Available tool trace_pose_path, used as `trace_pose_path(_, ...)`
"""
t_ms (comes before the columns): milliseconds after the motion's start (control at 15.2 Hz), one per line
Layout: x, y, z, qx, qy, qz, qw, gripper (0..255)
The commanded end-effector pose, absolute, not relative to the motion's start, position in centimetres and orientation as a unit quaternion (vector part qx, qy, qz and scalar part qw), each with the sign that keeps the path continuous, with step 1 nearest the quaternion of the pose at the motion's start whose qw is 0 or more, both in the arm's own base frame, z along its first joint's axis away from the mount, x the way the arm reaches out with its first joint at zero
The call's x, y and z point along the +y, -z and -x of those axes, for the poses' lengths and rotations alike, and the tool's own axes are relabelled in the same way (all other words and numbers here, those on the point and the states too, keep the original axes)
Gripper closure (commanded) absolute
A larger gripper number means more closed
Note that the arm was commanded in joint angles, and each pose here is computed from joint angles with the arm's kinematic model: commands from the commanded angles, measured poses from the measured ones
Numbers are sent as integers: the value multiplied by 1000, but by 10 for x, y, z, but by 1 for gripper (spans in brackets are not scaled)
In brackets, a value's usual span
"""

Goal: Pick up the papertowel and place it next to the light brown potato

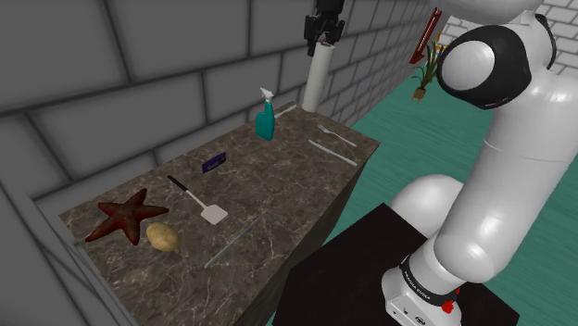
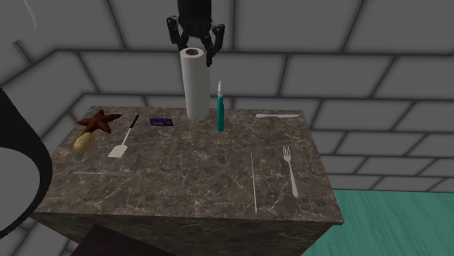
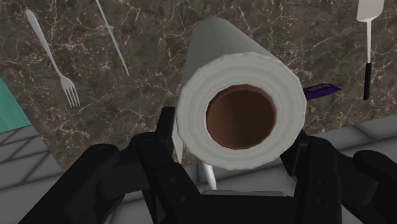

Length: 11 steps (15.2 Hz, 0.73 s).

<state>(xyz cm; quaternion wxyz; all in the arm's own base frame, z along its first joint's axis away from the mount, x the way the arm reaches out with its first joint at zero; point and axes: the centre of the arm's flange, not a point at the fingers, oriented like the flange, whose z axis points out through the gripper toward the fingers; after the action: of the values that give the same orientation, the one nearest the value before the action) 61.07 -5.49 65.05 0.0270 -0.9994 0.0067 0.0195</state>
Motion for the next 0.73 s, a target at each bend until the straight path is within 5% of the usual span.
trace_pose_path(0, -29, -650, -602, 7, -20, 999, 27, 255)
trace_pose_path(660, 94, -650, -555, 7, -20, 999, 27, 255)
